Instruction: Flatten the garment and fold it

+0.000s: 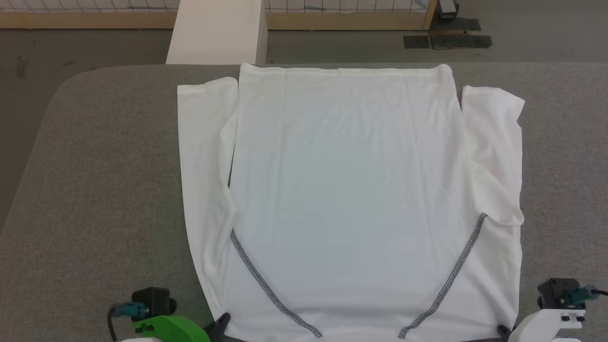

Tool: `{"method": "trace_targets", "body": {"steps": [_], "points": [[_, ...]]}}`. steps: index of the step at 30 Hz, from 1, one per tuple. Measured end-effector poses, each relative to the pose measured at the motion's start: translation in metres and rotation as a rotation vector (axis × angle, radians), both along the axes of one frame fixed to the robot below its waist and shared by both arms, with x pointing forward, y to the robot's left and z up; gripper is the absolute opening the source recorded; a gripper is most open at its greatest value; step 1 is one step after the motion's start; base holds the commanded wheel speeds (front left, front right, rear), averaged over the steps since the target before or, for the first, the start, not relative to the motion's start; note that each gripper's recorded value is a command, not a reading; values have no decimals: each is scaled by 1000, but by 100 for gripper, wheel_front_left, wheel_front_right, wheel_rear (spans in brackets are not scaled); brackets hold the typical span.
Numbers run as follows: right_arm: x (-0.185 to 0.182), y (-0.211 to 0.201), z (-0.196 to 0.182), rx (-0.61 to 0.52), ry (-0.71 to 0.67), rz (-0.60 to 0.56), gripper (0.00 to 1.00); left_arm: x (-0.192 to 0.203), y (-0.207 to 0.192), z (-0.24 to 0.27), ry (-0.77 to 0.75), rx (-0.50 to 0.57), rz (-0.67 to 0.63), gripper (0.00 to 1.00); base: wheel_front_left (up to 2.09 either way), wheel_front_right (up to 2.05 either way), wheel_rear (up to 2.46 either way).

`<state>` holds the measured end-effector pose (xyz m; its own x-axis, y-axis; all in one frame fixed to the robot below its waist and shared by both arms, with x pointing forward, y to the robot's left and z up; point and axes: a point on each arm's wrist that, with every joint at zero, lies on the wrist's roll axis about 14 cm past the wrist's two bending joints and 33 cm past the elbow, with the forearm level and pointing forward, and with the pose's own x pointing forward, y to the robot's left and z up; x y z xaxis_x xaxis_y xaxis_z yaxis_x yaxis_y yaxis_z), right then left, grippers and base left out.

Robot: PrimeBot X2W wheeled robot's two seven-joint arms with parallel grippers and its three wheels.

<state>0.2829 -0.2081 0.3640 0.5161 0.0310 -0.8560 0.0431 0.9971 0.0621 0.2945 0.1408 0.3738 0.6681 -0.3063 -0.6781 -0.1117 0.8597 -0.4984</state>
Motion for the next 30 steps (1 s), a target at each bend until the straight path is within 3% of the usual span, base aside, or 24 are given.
{"method": "trace_targets", "body": {"steps": [8,9,14,22,30], "points": [[21,0,40,45,-252,-35,100,13,-1,33,-146,-20,32,100,0,0,0],[33,-1,67,43,-399,-39,100,21,4,53,-230,-22,56,100,0,0,0],[50,-3,106,47,-626,-55,100,48,27,82,-391,78,119,100,0,0,0],[92,11,144,40,-887,-19,100,145,53,133,-674,298,161,100,0,0,0],[140,34,142,80,-958,32,100,246,75,138,-707,428,187,100,0,0,0]]}}
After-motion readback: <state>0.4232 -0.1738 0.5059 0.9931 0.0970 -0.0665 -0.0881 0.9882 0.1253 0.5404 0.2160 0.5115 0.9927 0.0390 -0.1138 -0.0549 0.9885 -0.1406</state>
